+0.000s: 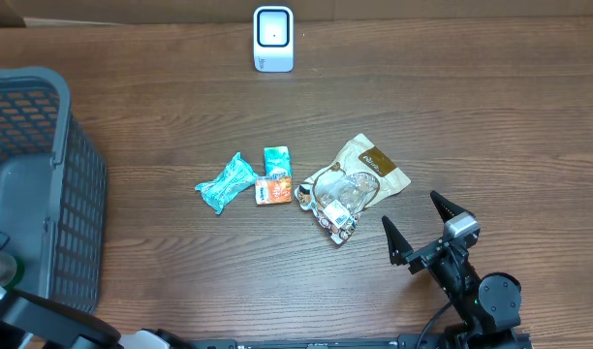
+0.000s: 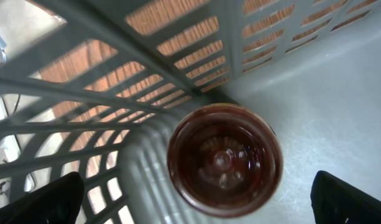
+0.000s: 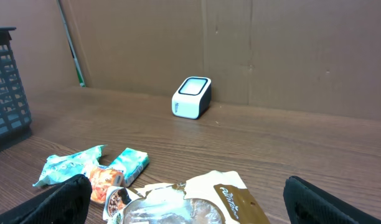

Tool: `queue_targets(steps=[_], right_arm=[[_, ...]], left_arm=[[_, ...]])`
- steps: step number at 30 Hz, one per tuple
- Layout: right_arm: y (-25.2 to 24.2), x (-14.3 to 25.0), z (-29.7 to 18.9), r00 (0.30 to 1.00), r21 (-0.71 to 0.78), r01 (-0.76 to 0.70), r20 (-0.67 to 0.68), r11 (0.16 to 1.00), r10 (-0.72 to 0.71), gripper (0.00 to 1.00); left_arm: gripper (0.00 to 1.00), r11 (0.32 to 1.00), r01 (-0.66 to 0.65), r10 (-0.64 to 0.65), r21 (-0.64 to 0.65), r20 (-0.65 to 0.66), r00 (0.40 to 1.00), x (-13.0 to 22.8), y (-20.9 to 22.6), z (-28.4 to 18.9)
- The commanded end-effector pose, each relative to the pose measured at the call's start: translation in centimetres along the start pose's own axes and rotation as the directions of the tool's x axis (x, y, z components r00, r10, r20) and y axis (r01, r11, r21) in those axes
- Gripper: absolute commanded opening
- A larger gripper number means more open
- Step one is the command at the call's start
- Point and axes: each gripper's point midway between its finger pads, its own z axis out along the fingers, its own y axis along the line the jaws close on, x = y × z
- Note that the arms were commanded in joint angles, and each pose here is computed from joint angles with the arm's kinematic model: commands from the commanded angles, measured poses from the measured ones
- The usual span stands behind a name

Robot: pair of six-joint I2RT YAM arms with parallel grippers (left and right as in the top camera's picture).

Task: Scan the item barcode
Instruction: 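Move the left gripper back into the basket over the brown jar, then grasp the brown jar with the left gripper and lift it out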

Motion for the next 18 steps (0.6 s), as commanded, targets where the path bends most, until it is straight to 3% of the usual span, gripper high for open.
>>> queue_targets(steps=[1,10,13,15,17,18], right_arm=[[0.0,0.2,0.0,1.000,-0.002,-0.003,0.003,1.000,0.003,1.00],[0.0,0.2,0.0,1.000,-0.002,-0.003,0.003,1.000,0.003,1.00],[0.0,0.2,0.0,1.000,-0.002,-0.003,0.003,1.000,0.003,1.00],[0.0,0.2,0.0,1.000,-0.002,-0.003,0.003,1.000,0.003,1.00],[0.0,0.2,0.0,1.000,-0.002,-0.003,0.003,1.000,0.003,1.00],[0.0,0.2,0.0,1.000,-0.002,-0.003,0.003,1.000,0.003,1.00]], left_arm=[[1.00,0.999,-0.044,0.043,-0.012,-0.082,0.996,1.8,-0.2,2.7],[0.98,0.998,-0.059,0.059,0.003,-0.149,0.987,3.0,-1.0,5.0],[0.83,0.998,-0.055,0.055,0.004,-0.134,0.989,2.6,-1.1,5.1],[0.68,0.998,-0.056,0.056,0.007,-0.131,0.990,2.6,-1.2,5.1],[0.43,0.999,-0.053,0.054,0.014,-0.127,0.990,2.5,-1.4,5.1],[0.40,0.999,-0.050,0.052,0.015,-0.125,0.991,2.4,-1.4,5.1]])
